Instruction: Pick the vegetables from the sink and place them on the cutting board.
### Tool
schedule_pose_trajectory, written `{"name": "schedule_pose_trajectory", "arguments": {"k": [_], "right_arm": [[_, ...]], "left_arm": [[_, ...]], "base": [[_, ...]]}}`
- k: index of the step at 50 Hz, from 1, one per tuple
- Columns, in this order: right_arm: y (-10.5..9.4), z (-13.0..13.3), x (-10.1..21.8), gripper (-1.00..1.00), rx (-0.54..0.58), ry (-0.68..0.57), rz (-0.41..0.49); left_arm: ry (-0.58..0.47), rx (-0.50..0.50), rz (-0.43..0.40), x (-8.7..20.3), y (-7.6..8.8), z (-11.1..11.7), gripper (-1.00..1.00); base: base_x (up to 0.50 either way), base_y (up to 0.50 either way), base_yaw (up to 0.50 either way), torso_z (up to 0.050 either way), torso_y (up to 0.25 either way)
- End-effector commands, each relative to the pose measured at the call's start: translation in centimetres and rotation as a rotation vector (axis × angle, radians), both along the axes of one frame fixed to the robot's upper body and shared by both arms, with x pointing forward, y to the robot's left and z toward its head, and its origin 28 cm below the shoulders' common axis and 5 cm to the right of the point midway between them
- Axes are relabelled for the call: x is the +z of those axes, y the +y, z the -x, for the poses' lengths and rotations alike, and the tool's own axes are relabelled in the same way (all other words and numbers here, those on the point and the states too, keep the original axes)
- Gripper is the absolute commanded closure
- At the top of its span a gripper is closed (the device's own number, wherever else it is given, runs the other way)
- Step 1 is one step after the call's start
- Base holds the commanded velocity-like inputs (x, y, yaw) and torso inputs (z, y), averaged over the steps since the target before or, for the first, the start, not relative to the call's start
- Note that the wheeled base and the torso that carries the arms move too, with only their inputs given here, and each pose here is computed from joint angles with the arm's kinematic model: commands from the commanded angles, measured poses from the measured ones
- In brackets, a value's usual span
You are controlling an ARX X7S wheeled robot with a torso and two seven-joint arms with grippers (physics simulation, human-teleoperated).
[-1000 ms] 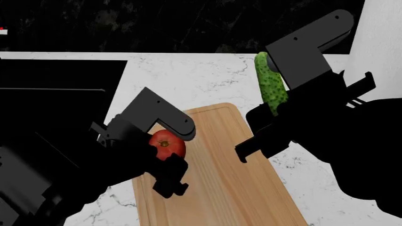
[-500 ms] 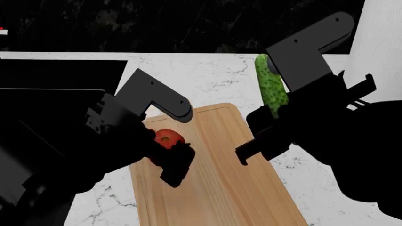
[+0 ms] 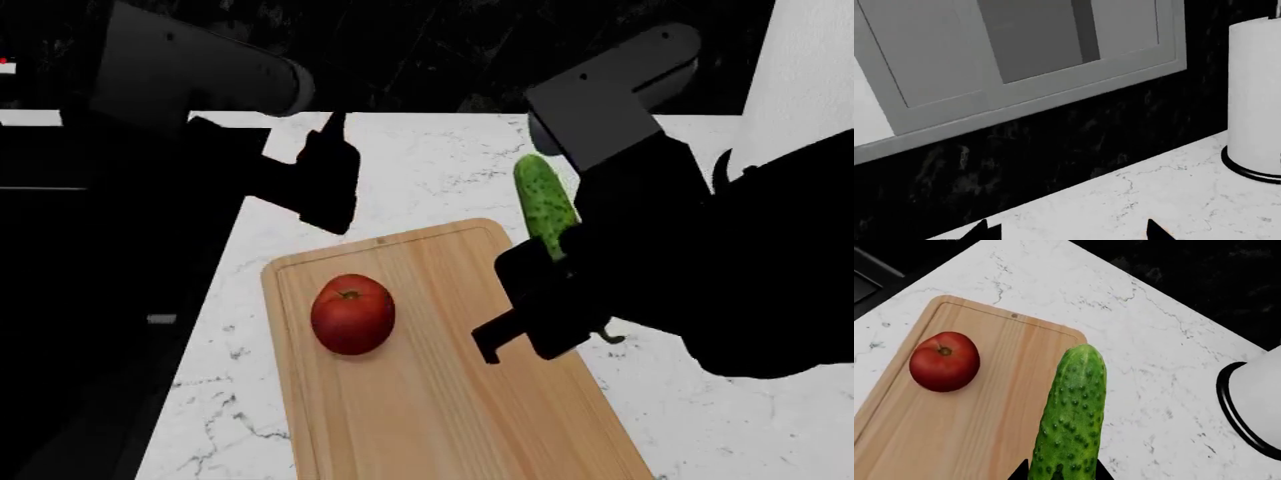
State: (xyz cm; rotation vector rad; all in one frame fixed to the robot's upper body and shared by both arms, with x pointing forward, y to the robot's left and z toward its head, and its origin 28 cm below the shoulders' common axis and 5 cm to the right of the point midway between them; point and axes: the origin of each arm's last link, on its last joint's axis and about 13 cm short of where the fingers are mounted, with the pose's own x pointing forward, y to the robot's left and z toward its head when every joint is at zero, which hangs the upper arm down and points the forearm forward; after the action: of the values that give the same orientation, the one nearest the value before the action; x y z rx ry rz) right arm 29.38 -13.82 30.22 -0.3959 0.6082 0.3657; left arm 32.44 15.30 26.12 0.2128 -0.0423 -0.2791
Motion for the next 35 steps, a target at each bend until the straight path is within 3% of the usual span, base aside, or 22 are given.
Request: {"name": "schedule_pose_trajectory", "arguments": {"k": [1,12,35], "right_arm": [[1.5,0.1,2.4,1.00,0.083,0.175,-0.016],[3.0,-0.2,0.5,1.00,0.143,0.346,0.025],[3.5,-1.1,-2.4,1.00,0.128,0.418,-0.013]], "left_arm": [[-0.186,0.108,0.186,1.2,0.7,2.2,-1.00],[-0.169,0.106,0.246,0.5,1.5,3.3,-1.00],[-0.123,0.072,0.241,-0.4,1.6,3.6,-1.00]], "base": [[0.00,0.00,0.00,0.000,0.000],[0.00,0.00,0.00,0.000,0.000],[0.00,0.00,0.00,0.000,0.000]]}}
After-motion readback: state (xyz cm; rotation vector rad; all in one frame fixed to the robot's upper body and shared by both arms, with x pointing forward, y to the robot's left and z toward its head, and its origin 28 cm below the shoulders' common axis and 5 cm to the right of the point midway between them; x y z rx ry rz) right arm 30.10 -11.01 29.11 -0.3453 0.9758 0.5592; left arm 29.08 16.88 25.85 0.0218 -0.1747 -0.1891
